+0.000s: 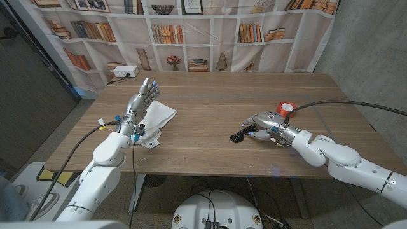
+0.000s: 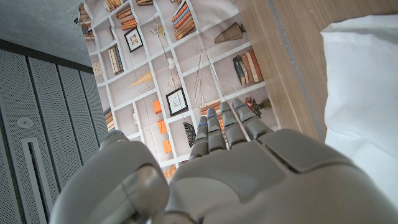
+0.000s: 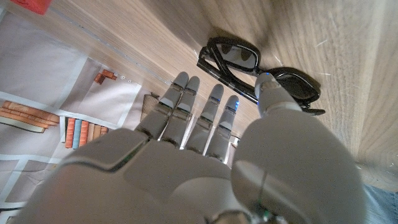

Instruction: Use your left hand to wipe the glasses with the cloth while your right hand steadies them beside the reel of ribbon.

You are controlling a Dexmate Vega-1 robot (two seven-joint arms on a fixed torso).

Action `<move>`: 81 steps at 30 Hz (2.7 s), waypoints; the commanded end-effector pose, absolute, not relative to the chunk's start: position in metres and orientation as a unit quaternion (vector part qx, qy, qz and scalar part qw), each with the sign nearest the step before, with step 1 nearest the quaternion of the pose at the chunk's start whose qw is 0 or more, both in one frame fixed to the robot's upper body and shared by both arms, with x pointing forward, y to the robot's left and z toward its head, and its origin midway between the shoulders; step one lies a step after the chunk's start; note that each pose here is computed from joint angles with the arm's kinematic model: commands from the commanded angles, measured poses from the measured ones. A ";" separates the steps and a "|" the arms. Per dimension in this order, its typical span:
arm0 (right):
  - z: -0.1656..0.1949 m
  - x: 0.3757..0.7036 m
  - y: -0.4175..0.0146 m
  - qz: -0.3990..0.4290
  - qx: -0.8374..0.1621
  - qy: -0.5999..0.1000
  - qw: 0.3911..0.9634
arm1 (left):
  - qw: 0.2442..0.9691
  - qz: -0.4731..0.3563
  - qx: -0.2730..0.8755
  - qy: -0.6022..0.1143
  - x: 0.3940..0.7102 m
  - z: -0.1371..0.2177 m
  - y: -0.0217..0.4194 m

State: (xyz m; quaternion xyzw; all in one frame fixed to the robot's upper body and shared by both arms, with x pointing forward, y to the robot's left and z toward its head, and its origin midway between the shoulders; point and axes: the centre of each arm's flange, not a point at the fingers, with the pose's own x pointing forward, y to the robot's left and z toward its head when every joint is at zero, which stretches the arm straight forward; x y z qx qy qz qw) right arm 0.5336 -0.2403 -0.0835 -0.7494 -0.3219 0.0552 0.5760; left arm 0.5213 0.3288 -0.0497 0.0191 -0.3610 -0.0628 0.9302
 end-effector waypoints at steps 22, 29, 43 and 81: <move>-0.095 0.543 -0.247 0.036 -0.744 -0.322 0.585 | 0.932 -0.062 0.007 -0.358 0.519 -0.058 0.324; -0.097 0.541 -0.246 0.032 -0.738 -0.326 0.589 | 0.933 -0.065 0.008 -0.355 0.520 -0.058 0.322; -0.093 0.534 -0.245 0.008 -0.729 -0.334 0.598 | 0.933 -0.070 0.007 -0.353 0.523 -0.057 0.322; -0.067 0.511 -0.234 -0.072 -0.494 -0.399 0.769 | 0.932 -0.068 0.013 -0.356 0.524 -0.048 0.325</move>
